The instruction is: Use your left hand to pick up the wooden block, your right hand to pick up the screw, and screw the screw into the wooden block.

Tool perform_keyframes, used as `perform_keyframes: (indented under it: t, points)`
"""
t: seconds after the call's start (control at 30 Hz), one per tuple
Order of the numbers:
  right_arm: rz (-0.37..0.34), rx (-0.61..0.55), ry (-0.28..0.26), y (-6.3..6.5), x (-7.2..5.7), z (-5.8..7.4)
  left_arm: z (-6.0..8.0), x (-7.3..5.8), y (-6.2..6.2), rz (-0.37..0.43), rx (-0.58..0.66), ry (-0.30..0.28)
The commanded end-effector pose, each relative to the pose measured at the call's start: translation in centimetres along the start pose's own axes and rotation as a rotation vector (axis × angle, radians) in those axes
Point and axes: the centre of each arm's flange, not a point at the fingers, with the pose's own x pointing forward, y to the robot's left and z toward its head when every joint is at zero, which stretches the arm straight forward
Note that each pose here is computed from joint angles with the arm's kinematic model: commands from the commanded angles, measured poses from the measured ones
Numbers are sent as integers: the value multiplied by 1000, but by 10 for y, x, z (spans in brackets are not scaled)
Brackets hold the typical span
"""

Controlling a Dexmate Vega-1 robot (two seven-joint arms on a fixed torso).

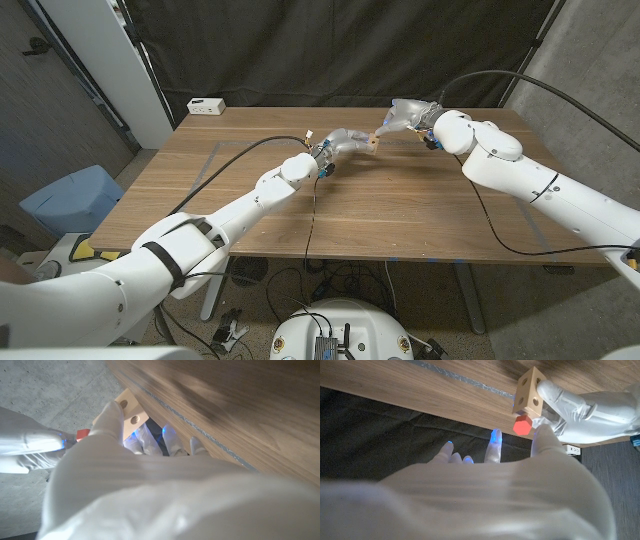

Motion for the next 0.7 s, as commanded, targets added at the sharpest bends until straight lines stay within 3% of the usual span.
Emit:
perform_keyframes:
  t: [0.03,0.7]
  points:
    - [-7,-12,-11,1,-2,-3,-1,0,-3,-6,-1,7]
    - [-57,-15,3,8,3,-8,-2,3,-5,-21,1,12]
